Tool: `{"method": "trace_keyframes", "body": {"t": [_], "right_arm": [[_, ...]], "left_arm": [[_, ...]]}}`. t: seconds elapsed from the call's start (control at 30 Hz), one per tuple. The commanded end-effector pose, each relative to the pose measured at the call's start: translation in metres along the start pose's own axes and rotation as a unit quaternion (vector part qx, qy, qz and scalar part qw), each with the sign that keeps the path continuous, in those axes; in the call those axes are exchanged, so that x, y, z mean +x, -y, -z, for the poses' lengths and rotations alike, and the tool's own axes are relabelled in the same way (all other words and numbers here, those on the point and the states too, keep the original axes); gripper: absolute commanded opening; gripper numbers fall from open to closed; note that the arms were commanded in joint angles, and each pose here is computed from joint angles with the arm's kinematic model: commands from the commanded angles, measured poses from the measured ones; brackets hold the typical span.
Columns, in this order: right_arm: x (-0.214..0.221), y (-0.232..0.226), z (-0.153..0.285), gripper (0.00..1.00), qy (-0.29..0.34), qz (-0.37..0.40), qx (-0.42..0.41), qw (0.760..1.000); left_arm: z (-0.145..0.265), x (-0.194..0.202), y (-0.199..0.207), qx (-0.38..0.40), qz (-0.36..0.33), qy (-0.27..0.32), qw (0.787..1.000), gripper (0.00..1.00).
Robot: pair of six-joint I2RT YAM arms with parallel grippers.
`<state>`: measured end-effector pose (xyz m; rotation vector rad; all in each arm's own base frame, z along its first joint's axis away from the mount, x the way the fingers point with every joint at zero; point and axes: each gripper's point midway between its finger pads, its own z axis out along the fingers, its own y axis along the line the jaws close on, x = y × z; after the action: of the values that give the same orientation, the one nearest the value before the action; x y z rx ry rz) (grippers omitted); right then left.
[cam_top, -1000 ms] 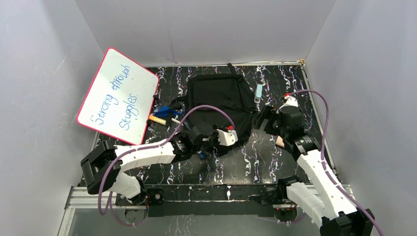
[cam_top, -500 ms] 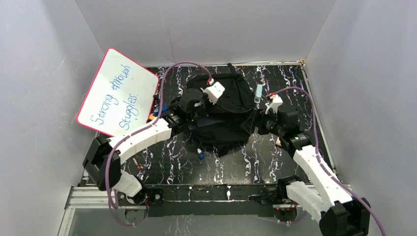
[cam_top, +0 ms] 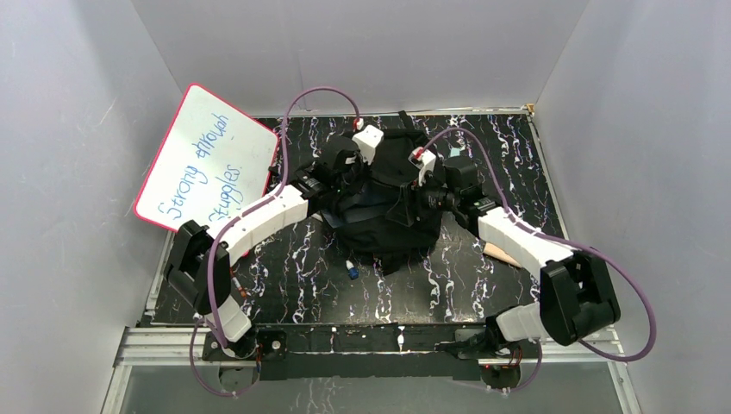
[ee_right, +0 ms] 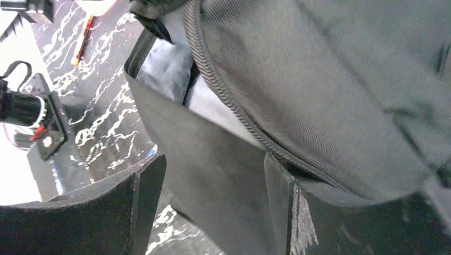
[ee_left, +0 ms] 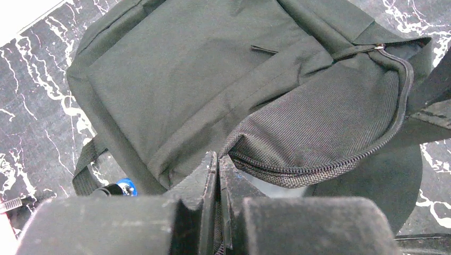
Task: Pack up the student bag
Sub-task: Adjust the student bag at the center of the board.
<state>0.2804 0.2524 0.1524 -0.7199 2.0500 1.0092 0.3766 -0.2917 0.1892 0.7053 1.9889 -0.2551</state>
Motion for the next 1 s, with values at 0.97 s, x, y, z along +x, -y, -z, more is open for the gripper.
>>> {"method": "trace_keyframes", "body": {"t": [0.97], "right_arm": [[0.042, -0.039, -0.042, 0.59, -0.143, 0.177, -0.180, 0.957]], "left_arm": [[0.002, 0.015, -0.013, 0.010, 0.025, -0.023, 0.999, 0.00]]}}
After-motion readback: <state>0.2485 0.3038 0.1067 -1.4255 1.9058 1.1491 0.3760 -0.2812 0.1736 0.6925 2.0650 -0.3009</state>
